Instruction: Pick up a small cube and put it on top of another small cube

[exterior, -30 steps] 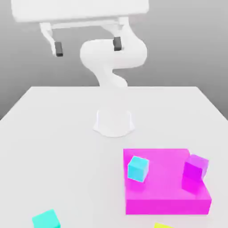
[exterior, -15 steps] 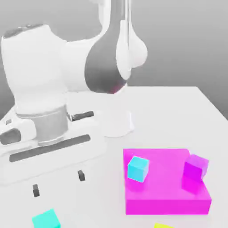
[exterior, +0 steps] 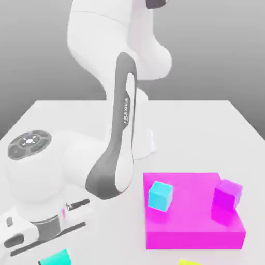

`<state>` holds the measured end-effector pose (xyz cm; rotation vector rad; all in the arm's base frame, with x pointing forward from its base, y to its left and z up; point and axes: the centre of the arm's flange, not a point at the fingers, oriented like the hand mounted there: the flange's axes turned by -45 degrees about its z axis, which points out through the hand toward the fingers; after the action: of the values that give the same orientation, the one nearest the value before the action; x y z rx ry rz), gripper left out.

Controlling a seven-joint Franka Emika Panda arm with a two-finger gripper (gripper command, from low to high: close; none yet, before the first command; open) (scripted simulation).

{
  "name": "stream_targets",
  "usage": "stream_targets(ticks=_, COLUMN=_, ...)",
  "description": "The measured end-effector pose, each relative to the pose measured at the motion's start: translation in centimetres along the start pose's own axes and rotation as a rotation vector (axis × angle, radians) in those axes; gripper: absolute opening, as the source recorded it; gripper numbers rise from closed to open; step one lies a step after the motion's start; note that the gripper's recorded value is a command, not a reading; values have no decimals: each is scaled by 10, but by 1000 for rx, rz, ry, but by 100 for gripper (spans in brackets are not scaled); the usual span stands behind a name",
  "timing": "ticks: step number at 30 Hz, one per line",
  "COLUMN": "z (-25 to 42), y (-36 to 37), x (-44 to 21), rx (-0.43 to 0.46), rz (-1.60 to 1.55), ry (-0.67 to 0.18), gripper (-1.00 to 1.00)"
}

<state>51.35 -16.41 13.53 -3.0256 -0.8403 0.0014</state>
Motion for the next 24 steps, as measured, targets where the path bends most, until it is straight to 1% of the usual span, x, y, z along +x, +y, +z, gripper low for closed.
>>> stream_targets(ticks=5, z=-55, y=-2, x=3, rx=1, rz=-3, ry=0, gripper=-100)
stream_targets(ticks=6, z=-60, y=-12, x=13, rx=7, rz=-14, ry=-1, gripper=-100)
stream_targets(ticks=12, z=-78, y=-103, x=96, rx=31, rz=-116, ry=-8, gripper=-100)
stream_targets(ticks=18, z=-104, y=-210, x=158, rx=7, rz=-222, ry=-3, gripper=-100)
stream_targets(ticks=21, z=-72, y=-224, x=166, rx=1, rz=-236, ry=-1, gripper=-100)
stream_targets(ticks=22, z=-57, y=-225, x=166, rx=0, rz=-237, ry=-1, gripper=100)
stream_targets(ticks=24, z=-57, y=-225, x=166, rx=0, rz=-237, ry=-1, gripper=100)
